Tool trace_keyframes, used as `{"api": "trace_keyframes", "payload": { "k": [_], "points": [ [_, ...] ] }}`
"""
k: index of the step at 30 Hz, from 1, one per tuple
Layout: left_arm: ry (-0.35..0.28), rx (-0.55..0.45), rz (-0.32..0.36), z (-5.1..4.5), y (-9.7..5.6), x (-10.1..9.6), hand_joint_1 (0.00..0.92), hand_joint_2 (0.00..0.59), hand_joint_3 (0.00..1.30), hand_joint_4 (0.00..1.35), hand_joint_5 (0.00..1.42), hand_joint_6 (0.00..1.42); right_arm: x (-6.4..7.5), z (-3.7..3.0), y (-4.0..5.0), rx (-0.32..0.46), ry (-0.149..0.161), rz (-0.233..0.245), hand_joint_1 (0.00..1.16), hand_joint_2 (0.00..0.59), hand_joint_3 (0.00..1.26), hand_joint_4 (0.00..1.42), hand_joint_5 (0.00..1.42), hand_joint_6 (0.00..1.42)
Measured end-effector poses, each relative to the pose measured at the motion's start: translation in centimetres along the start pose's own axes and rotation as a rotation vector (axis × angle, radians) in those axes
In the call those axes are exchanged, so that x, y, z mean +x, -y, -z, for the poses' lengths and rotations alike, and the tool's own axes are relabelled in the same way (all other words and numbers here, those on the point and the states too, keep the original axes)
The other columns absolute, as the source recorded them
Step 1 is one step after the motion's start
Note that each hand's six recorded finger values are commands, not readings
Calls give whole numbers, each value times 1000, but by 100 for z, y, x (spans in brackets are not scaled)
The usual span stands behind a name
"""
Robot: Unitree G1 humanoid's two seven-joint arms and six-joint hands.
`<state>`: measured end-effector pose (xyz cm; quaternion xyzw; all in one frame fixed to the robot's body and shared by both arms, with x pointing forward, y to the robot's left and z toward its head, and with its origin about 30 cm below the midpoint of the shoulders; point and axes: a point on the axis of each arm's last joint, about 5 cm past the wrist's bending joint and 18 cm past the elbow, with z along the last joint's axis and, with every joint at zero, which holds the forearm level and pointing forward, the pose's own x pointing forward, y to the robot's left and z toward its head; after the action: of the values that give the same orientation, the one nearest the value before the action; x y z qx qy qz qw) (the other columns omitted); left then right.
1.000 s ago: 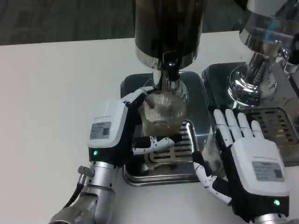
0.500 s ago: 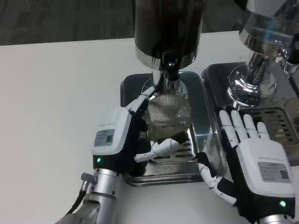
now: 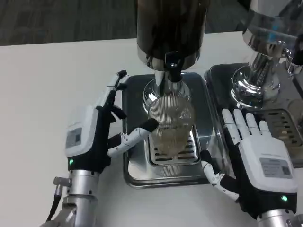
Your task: Grasp the cup under the faucet to collect the drink, then remove the cup.
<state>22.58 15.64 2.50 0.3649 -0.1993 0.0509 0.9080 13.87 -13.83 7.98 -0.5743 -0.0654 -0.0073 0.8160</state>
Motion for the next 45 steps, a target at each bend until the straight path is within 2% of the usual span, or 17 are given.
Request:
{"api": "trace_keyframes", "payload": {
  "k": [3,5,6,8,10,13,15,18,22,28,31,39,45],
  "points": [
    [21,-51,-20,0,-122,20,0,27,52,23,271,230,12,2,1,1,3,2,286,416,12,0,0,0],
    [47,-88,-20,-2,-227,32,0,34,15,1,239,187,17,9,0,7,1,1,266,407,15,0,0,0],
    [75,-131,-6,-19,-320,40,0,43,3,3,234,181,21,21,-2,11,-3,-1,262,406,15,0,0,0],
    [89,-174,13,-37,-385,43,0,57,31,28,231,173,27,28,-3,12,-4,-2,259,406,15,0,0,0],
    [145,-222,83,-68,-494,55,0,63,39,34,225,175,39,50,-9,15,-13,-4,256,406,15,0,0,0],
    [211,-267,140,-123,-617,127,0,74,47,47,233,182,42,69,-20,18,-20,-9,253,406,15,0,0,0],
    [268,-306,155,-185,-694,193,0,79,81,71,255,206,50,68,-22,19,-15,-6,252,406,15,0,0,1],
    [328,-365,163,-262,-767,267,0,82,85,30,230,207,67,57,-19,23,-10,12,250,406,15,0,0,1],
    [346,-432,217,-303,-760,331,0,103,102,47,239,203,69,51,-20,26,-11,19,248,408,15,0,0,2],
    [375,-501,290,-411,-618,504,0,130,159,122,288,221,56,42,-31,32,-20,45,250,414,15,0,0,2],
    [375,-517,320,-431,-561,538,0,132,171,147,303,223,35,42,-43,33,-30,45,250,415,15,0,0,2],
    [386,-542,339,-476,-515,576,0,137,213,210,345,251,11,29,-61,40,-50,54,250,415,15,0,0,2],
    [430,-492,353,-509,-560,558,0,145,223,236,360,269,11,27,-62,43,-53,54,254,414,15,0,0,2]
  ]
}}
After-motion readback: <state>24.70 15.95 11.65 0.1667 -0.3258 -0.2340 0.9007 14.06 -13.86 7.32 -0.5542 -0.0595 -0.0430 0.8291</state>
